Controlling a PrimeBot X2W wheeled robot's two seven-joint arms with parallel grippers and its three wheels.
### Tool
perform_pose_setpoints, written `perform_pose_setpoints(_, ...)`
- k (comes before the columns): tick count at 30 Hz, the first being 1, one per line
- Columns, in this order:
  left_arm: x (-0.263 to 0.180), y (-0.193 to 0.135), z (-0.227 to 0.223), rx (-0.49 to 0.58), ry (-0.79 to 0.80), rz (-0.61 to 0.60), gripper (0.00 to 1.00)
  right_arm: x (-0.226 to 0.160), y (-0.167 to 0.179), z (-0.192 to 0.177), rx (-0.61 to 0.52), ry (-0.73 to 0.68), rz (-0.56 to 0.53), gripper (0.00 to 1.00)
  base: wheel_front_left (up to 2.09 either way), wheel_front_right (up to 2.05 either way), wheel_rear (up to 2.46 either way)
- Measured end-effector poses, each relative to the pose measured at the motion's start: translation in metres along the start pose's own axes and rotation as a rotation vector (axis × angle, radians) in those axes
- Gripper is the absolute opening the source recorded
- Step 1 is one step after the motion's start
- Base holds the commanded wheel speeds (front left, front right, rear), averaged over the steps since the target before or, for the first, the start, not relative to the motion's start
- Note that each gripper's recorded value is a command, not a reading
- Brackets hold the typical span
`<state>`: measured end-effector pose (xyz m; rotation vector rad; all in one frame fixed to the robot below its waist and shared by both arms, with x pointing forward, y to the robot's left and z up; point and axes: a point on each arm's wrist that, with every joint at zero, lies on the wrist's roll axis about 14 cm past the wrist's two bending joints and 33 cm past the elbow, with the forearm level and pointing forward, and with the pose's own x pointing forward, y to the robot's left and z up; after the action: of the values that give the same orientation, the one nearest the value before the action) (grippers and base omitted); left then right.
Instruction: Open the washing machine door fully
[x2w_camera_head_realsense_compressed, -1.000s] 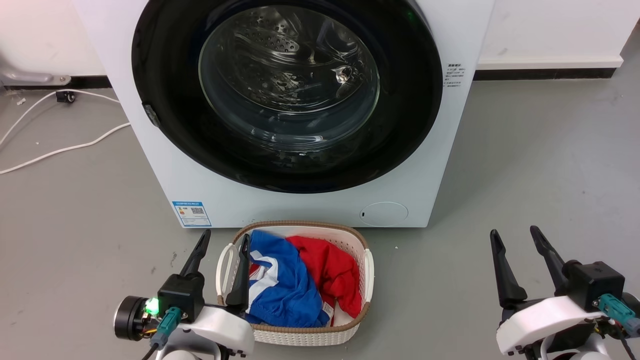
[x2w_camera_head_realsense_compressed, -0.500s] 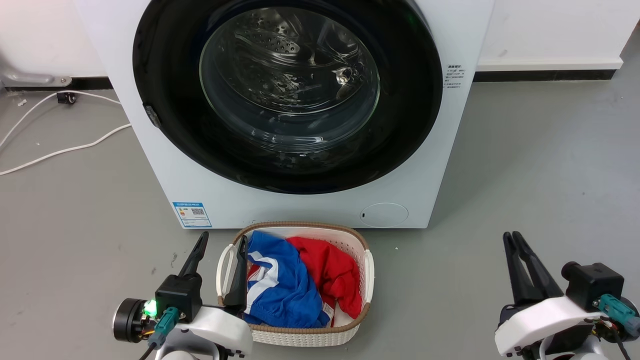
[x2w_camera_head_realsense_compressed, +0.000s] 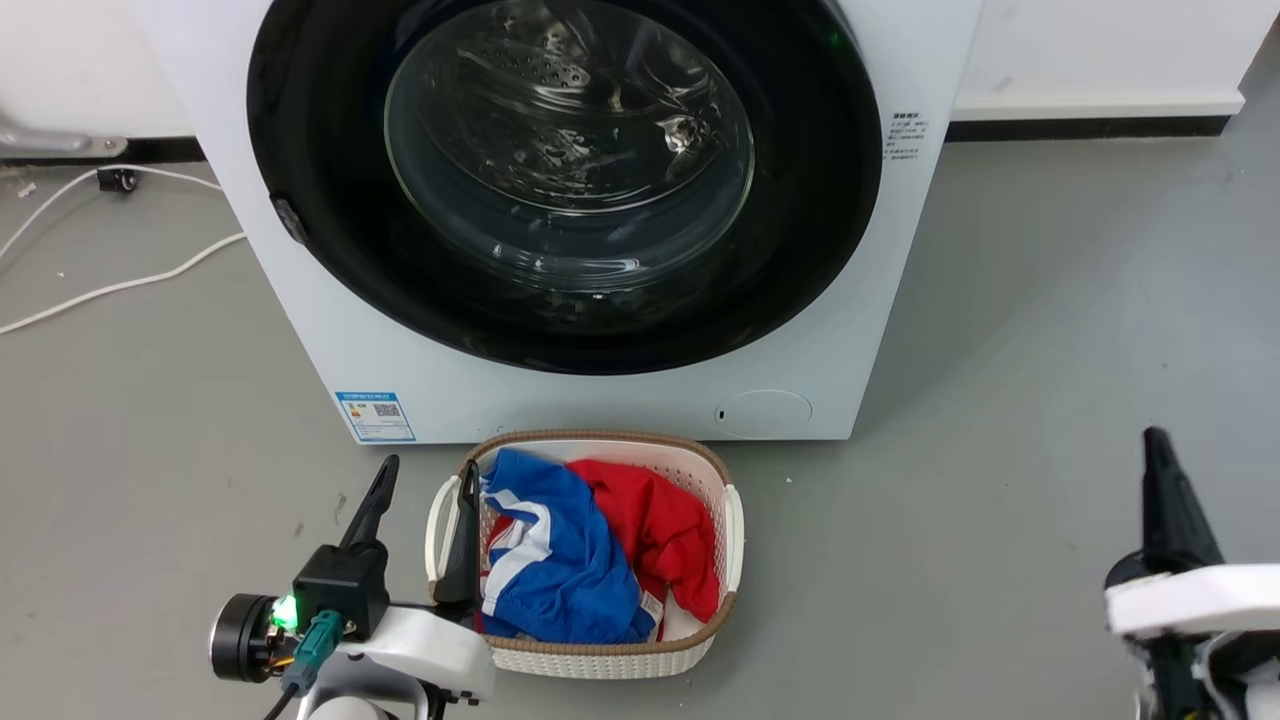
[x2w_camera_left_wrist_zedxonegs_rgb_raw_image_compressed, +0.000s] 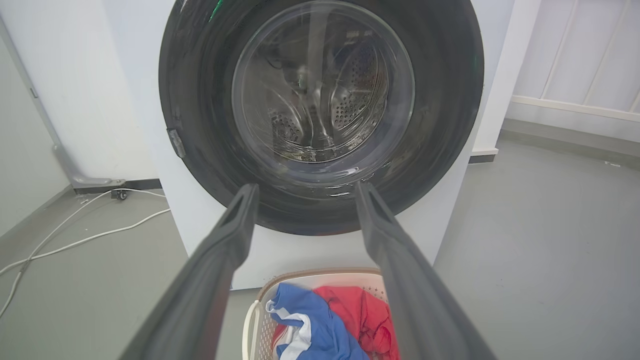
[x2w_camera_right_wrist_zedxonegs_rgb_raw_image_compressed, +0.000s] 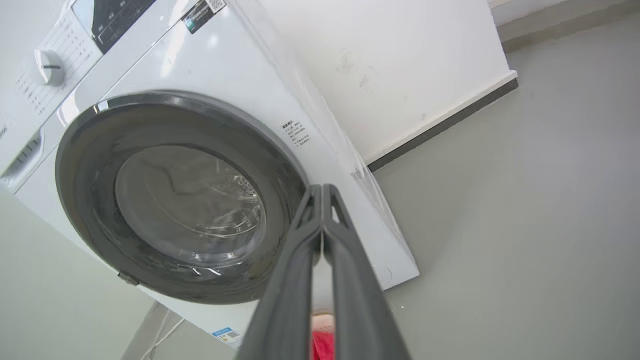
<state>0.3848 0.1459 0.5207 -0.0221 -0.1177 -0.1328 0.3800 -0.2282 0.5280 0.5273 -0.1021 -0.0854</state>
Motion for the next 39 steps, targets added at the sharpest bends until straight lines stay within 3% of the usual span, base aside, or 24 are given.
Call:
perform_pose_setpoints(8, 0.017, -0.003, -0.003, -0.013, -0.001, -0.005, 1.0, 0.034, -0.036, 0.009, 0.489, -0.101, -0.137, 0.0, 0.0, 0.0, 0.0)
perform_pose_setpoints(14, 0.037, -0.005, -0.009, -0.014, 0.0, -0.014, 1.0, 0.072, -0.052, 0.012, 0.881, -0.149, -0.17, 0.0, 0.0, 0.0, 0.0)
perform_pose_setpoints(21, 0.06, -0.007, -0.019, -0.023, 0.002, -0.023, 1.0, 0.125, -0.059, 0.005, 1.172, -0.108, -0.135, 0.0, 0.0, 0.0, 0.0)
perform_pose_setpoints(25, 0.071, -0.006, -0.026, -0.024, 0.005, -0.023, 1.0, 0.16, -0.055, 0.0, 1.242, -0.038, -0.102, 0.0, 0.0, 0.0, 0.0)
perform_pose_setpoints(30, 0.083, -0.007, -0.035, -0.024, 0.011, -0.032, 1.0, 0.209, -0.033, 0.004, 1.234, 0.079, -0.019, 0.0, 0.0, 0.0, 0.0)
perform_pose_setpoints(39, 0.093, -0.005, -0.051, -0.018, 0.033, -0.038, 1.0, 0.269, 0.038, -0.007, 1.086, 0.379, 0.148, 0.0, 0.0, 0.0, 0.0)
